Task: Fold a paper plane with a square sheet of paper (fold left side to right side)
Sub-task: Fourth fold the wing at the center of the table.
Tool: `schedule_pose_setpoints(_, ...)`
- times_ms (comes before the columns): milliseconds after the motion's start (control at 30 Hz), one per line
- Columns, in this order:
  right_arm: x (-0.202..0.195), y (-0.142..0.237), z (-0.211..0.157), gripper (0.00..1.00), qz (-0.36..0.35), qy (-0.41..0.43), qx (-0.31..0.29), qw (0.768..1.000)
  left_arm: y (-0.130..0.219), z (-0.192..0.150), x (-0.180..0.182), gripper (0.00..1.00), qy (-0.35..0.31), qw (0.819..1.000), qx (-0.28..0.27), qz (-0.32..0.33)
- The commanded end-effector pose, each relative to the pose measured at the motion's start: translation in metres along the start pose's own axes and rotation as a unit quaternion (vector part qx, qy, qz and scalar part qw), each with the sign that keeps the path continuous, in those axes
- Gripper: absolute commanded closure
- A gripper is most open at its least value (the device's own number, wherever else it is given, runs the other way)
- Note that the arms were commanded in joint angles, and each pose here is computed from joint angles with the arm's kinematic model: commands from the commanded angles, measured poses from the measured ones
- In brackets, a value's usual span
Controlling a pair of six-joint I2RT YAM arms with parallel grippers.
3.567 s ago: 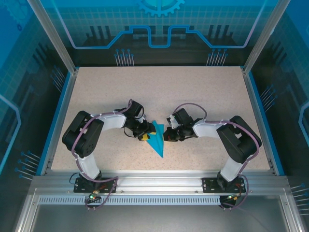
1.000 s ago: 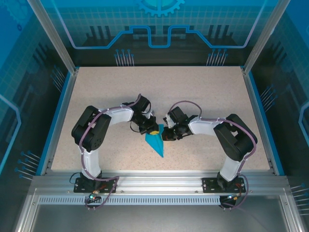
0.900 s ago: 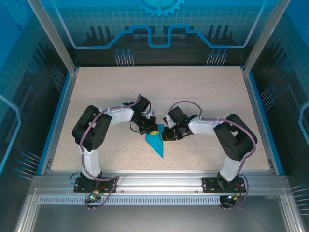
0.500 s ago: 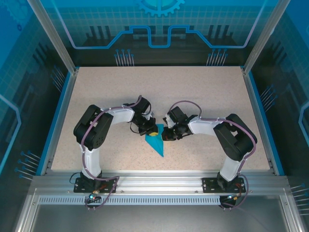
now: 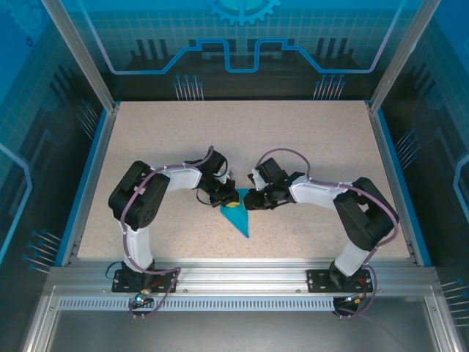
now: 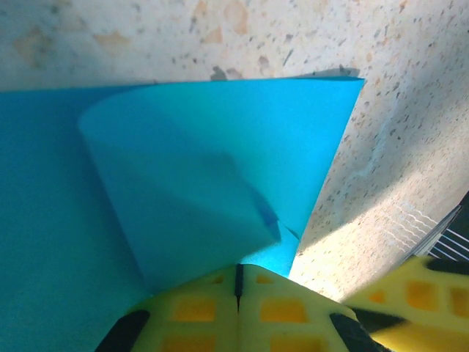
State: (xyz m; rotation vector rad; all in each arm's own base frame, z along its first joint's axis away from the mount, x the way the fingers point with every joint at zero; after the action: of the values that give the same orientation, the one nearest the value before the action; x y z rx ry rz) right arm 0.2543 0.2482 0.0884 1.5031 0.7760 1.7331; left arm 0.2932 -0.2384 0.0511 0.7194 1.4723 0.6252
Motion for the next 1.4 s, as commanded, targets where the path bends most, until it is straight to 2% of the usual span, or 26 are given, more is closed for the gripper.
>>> schedule_pose_setpoints(0, 0.015, 0.022, -0.001, 0.77, 0.018, 0.017, -0.006, 1.0, -0.008, -0.025, 0.031, 1.0, 0.045, 0.997, 0.036, 0.058)
schedule_pose_setpoints(133, 0.036, 0.021, -0.02, 0.8, 0.085, 0.023, 0.03, 0.996, -0.008, -0.025, 0.031, 1.0, 0.044, 0.997, 0.036, 0.058)
schedule_pose_setpoints(200, 0.032, 0.01, -0.038, 0.83, 0.092, 0.01, 0.067, 0.993, -0.008, -0.026, 0.03, 1.0, 0.044, 0.997, 0.036, 0.058)
schedule_pose_setpoints(333, 0.033, -0.006, -0.056, 0.84, 0.103, 0.0, 0.104, 0.989, -0.008, -0.026, 0.03, 1.0, 0.044, 0.997, 0.036, 0.057)
schedule_pose_setpoints(633, 0.018, -0.03, -0.074, 0.85, 0.061, -0.015, 0.146, 0.987, -0.009, -0.025, 0.03, 1.0, 0.043, 0.997, 0.036, 0.056)
schedule_pose_setpoints(1367, -0.007, -0.04, -0.096, 0.85, 0.003, -0.023, 0.167, 0.986, -0.011, -0.025, 0.032, 1.0, 0.045, 0.996, 0.039, 0.062)
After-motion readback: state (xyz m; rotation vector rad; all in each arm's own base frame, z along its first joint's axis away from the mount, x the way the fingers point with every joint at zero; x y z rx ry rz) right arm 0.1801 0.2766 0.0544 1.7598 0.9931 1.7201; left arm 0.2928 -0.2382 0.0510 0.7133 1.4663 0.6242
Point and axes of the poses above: each hand's point on the last joint's axis, 136 mm out from that joint toward the fingers, its own y axis back along the fingers, its own x axis along the line the jaws close on, z = x × y, the point moved 5 cm from there along y, back along the fingers, and after that the axes turned 12 degrees about -y, right-handed, at the moved point
